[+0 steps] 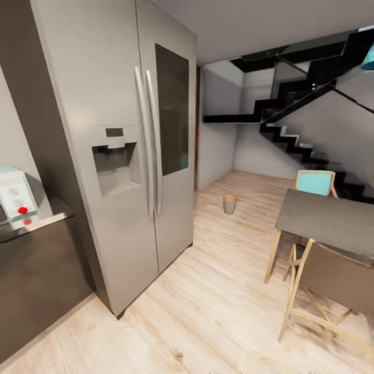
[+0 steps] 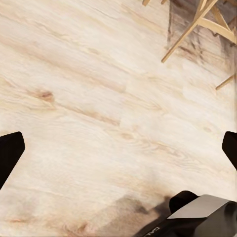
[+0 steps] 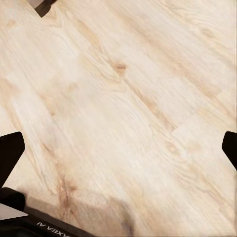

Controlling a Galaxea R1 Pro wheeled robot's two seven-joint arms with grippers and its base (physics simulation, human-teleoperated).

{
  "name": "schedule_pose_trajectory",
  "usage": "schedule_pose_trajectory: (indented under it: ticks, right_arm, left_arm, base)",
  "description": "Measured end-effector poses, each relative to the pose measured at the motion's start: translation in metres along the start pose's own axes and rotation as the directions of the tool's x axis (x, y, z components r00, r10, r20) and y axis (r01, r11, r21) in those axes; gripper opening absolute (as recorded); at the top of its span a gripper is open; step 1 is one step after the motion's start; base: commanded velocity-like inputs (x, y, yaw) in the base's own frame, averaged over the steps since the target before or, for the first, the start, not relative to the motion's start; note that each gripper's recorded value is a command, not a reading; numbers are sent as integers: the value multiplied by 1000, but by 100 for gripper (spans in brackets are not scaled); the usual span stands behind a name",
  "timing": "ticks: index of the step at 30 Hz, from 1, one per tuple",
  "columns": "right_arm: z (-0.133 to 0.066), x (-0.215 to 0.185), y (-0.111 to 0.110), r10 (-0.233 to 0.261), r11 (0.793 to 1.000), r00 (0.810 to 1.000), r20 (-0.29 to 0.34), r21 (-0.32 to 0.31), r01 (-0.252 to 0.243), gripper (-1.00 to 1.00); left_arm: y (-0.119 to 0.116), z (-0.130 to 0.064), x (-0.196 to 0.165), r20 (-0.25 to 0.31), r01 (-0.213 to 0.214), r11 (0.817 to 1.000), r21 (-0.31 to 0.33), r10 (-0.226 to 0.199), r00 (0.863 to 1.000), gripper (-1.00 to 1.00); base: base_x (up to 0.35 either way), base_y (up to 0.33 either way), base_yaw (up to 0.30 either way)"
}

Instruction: Put the three can of soda from the living room inside the tash can in the kitchen.

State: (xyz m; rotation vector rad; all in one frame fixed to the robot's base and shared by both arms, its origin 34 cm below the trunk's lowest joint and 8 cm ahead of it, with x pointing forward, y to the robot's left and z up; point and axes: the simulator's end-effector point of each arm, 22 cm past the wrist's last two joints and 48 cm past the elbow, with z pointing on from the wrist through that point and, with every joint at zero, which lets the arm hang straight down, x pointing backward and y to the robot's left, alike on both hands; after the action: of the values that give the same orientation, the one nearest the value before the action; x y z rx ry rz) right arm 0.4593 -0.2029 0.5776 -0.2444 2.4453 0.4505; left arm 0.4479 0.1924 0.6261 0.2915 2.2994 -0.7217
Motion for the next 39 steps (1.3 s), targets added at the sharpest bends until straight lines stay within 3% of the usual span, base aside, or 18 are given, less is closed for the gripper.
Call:
schedule_pose_trajectory:
  ticks: [15, 39]
  right_arm:
    - [0, 0, 0, -1, 1000, 1000, 0, 0, 1, 100]
    - [0, 0, 0, -1, 1000, 1000, 0, 0, 1, 100]
  left_arm:
    - [0, 0, 0, 0, 0, 1000, 0, 0, 1000, 100]
    - [0, 0, 0, 0, 0, 1000, 0, 0, 1000, 100]
  base:
    - [10, 0, -231]
    - [331, 0, -5]
